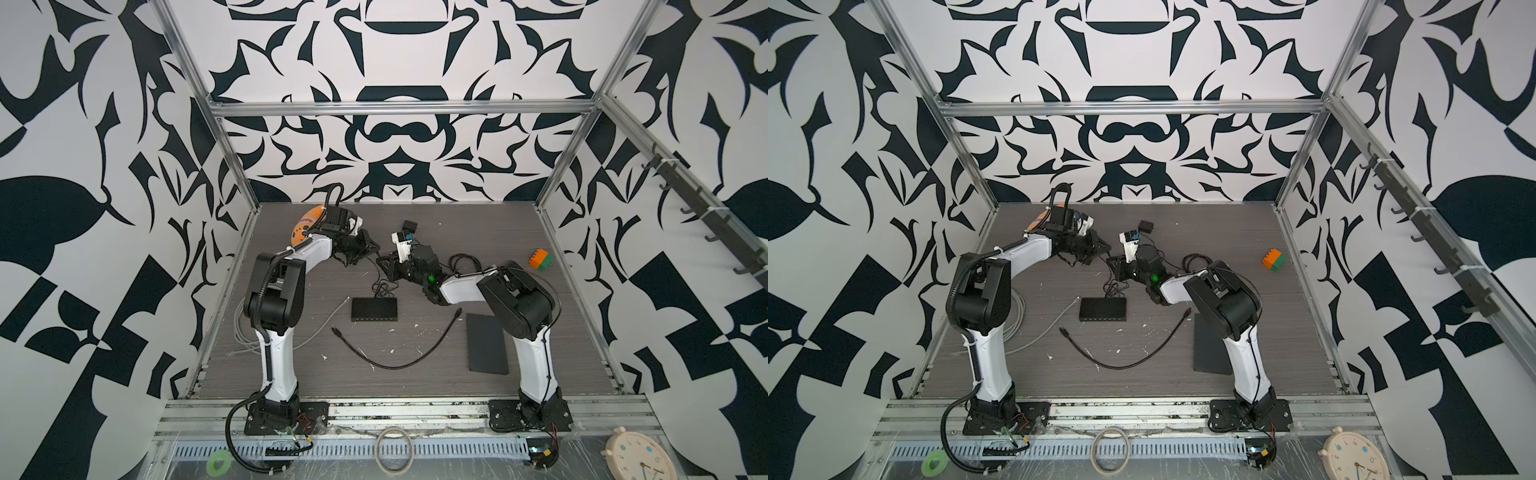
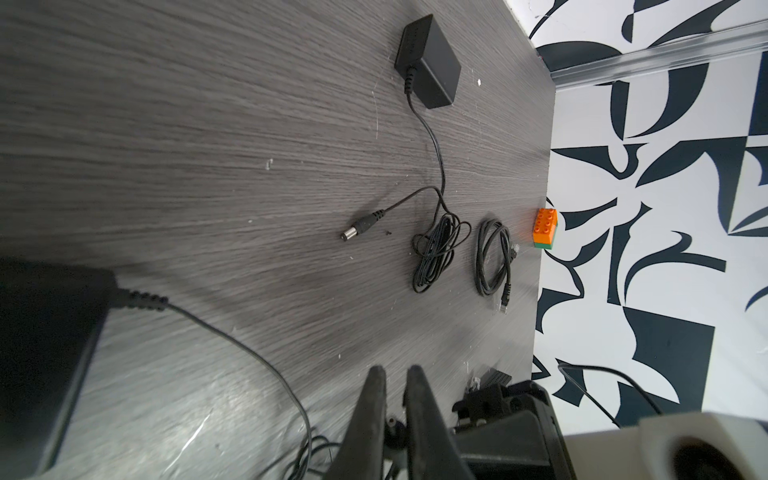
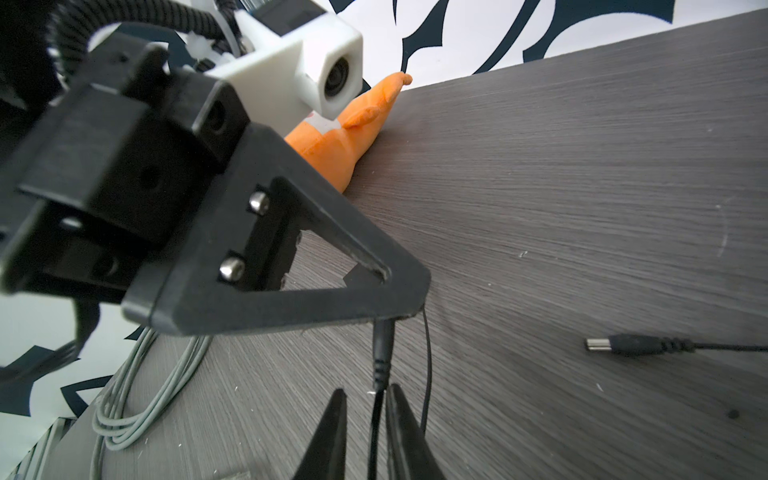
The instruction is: Insert the plug into the switch port
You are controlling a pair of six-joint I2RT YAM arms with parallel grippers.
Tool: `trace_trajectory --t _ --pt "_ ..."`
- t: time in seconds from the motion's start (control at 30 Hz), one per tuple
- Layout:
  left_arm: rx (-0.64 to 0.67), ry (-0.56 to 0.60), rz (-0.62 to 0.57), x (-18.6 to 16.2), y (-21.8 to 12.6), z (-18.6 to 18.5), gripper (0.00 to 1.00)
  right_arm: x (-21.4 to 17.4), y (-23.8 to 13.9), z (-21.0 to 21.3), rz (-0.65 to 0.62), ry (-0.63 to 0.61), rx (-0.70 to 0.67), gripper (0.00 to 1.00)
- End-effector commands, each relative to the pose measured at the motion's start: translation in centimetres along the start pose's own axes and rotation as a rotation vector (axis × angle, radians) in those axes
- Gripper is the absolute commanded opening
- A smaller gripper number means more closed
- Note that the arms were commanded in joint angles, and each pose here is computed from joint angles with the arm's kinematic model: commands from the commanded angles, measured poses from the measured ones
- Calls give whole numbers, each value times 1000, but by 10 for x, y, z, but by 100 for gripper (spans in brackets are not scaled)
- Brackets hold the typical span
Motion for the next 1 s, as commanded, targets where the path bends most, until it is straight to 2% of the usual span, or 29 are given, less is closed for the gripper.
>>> trace_trajectory --t 0.0,0.2,0.47,0.73,0.97 --pt "-14 -17 18 -7 -4 -8 13 35 -5 30 -120 -55 63 20" --pt "-13 -22 22 -9 -4 -7 13 42 -7 33 -159 -38 78 17" --pt "-12 -23 15 -9 -5 -8 13 48 -7 35 -176 -38 70 24" --pt "-15 -28 7 -8 -6 -8 13 55 -8 25 -223 -2 12 17" --pt "-14 -34 7 -10 -5 -7 13 58 -5 30 -215 -7 18 18"
Point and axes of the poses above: each gripper's point midway between its finger pads, its own y axis out along the fingers, its own z axis along the line the jaws close on, x = y × z, the point moved 2 cm from there along -y, back along the fingers, and after that the axes turned 13 degrees about y, right-handed, at the moved point
